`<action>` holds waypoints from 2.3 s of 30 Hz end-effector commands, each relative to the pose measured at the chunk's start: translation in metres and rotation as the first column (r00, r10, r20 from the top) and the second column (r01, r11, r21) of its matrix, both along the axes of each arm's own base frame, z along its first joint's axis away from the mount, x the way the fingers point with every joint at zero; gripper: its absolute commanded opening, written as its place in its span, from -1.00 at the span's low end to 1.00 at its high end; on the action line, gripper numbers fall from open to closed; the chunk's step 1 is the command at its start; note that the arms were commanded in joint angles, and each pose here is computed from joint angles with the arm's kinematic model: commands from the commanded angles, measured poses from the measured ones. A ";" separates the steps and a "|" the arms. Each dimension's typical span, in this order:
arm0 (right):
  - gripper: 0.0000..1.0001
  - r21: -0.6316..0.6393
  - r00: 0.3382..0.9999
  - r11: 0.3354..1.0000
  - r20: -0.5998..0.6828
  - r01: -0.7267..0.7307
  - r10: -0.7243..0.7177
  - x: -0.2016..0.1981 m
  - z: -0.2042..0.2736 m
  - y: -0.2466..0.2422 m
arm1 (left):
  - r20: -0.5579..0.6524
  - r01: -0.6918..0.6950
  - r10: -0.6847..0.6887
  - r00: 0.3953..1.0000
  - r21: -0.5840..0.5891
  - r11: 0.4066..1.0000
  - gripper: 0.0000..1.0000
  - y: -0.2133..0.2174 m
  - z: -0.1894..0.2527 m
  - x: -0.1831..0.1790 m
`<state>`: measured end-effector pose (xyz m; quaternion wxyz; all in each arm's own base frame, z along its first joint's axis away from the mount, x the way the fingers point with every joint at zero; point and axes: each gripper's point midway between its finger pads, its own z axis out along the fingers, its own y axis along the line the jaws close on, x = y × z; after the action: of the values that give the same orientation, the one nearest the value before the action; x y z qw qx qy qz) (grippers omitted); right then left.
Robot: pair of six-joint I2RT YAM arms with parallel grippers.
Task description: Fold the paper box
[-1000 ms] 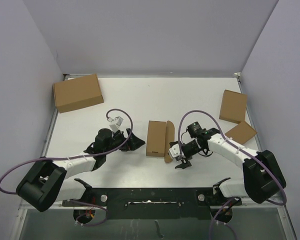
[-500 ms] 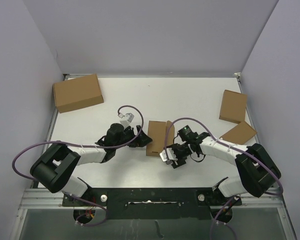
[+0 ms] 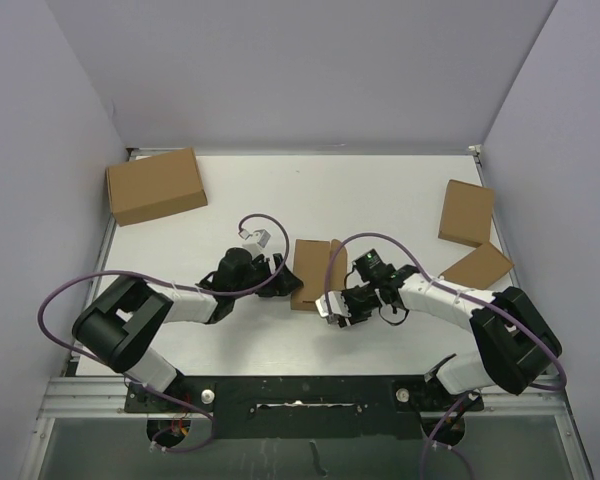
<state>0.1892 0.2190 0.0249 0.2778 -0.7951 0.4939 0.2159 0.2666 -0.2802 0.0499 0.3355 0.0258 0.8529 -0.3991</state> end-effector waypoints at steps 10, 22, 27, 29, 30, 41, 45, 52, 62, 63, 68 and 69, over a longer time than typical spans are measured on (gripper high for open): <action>-0.67 0.076 0.991 0.989 -0.042 0.127 -0.124 0.023 0.023 0.006 | 0.060 0.022 -0.020 0.998 -0.040 0.999 0.18 -0.014 0.011 0.014; -0.91 0.078 0.973 0.974 -0.099 0.214 -0.206 0.033 0.032 0.008 | 0.049 0.041 -0.039 0.998 -0.046 0.998 0.07 -0.018 0.011 0.013; -0.94 0.075 0.971 0.973 -0.110 0.219 -0.211 0.033 0.033 0.009 | 0.039 0.041 -0.039 0.998 -0.039 0.998 0.05 -0.017 0.008 0.013; -0.95 0.067 0.970 0.973 -0.125 0.220 -0.210 0.032 0.031 0.006 | 0.033 0.032 -0.031 0.999 -0.033 0.999 0.05 -0.015 0.006 0.014; -0.95 0.059 0.968 0.974 -0.136 0.220 -0.211 0.031 0.030 0.005 | 0.028 0.029 -0.028 0.999 -0.033 0.999 0.05 -0.014 0.006 0.014; -0.96 0.017 0.952 0.972 -0.205 0.234 -0.225 0.027 0.021 0.002 | 0.021 0.020 -0.019 1.000 -0.039 0.999 0.03 -0.009 0.005 0.016; -0.97 0.018 0.945 0.967 -0.216 0.254 -0.245 0.030 0.022 0.003 | 0.019 0.026 -0.025 1.000 -0.039 0.999 0.02 -0.010 0.004 0.016; -0.99 0.023 0.930 0.954 -0.234 0.298 -0.284 0.036 0.026 0.004 | 0.014 0.036 -0.036 0.999 -0.041 0.998 0.00 -0.012 0.003 0.016; -0.99 0.012 0.906 0.938 -0.265 0.346 -0.330 0.041 0.028 0.006 | 0.008 0.049 -0.049 0.999 -0.042 0.998 -0.02 -0.014 0.002 0.016; -0.99 0.012 0.905 0.938 -0.267 0.348 -0.332 0.042 0.028 0.007 | 0.007 0.052 -0.052 0.999 -0.042 0.998 -0.02 -0.015 0.002 0.015; -0.99 0.004 0.891 0.929 -0.283 0.371 -0.354 0.044 0.030 0.008 | 0.004 0.058 -0.058 0.998 -0.043 0.997 -0.03 -0.016 0.001 0.015; -1.00 0.003 0.890 0.928 -0.283 0.374 -0.358 0.045 0.030 0.008 | 0.002 0.057 -0.057 0.998 -0.042 0.997 -0.03 -0.016 0.001 0.015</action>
<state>0.2176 0.2160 0.0383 0.2369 -0.6509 0.6650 0.2794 0.2759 -0.2891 0.0490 0.3225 0.0322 0.8471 -0.4211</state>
